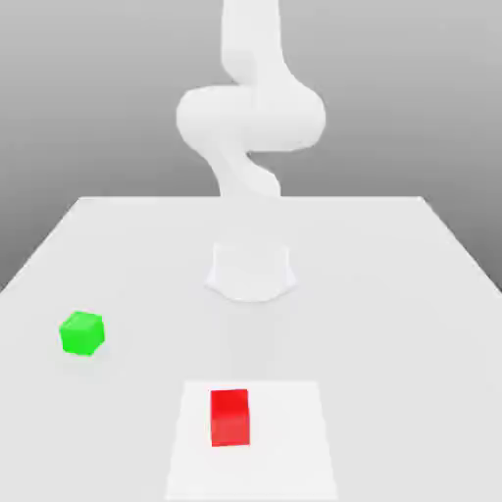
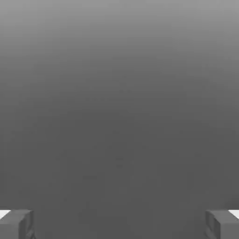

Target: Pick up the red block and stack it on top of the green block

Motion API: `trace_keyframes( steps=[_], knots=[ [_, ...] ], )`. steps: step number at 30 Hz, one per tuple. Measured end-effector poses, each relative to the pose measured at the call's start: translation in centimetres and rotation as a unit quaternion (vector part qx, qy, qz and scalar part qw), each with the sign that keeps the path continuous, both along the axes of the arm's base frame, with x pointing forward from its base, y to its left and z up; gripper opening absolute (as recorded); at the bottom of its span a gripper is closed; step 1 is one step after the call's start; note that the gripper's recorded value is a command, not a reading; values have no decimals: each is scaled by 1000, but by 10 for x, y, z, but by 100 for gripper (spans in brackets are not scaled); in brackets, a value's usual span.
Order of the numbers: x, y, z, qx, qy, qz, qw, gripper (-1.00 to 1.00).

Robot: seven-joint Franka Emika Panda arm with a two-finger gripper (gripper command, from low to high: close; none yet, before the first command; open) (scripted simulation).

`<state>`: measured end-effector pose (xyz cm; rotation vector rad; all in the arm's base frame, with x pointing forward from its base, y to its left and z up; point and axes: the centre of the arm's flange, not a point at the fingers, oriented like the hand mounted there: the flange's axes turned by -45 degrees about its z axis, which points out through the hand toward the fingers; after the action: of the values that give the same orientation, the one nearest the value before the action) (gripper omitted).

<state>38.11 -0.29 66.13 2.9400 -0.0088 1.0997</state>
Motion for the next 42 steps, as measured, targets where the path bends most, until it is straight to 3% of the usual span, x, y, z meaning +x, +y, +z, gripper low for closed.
trace_keyframes(
  steps=[5,10,20,26,27,34,42],
  knots=[
    [52,-7,-115,-9,90,6,996,0],
    [71,-14,-229,-13,176,14,984,0],
    [25,-25,-440,-11,338,32,941,0],
    [19,-25,-508,-11,350,35,936,0],
    [18,-25,-515,-11,350,35,936,-100],
    [18,-24,-514,-11,350,35,936,-100],
    [11,-57,-448,-10,350,16,937,-100]
  ],
)
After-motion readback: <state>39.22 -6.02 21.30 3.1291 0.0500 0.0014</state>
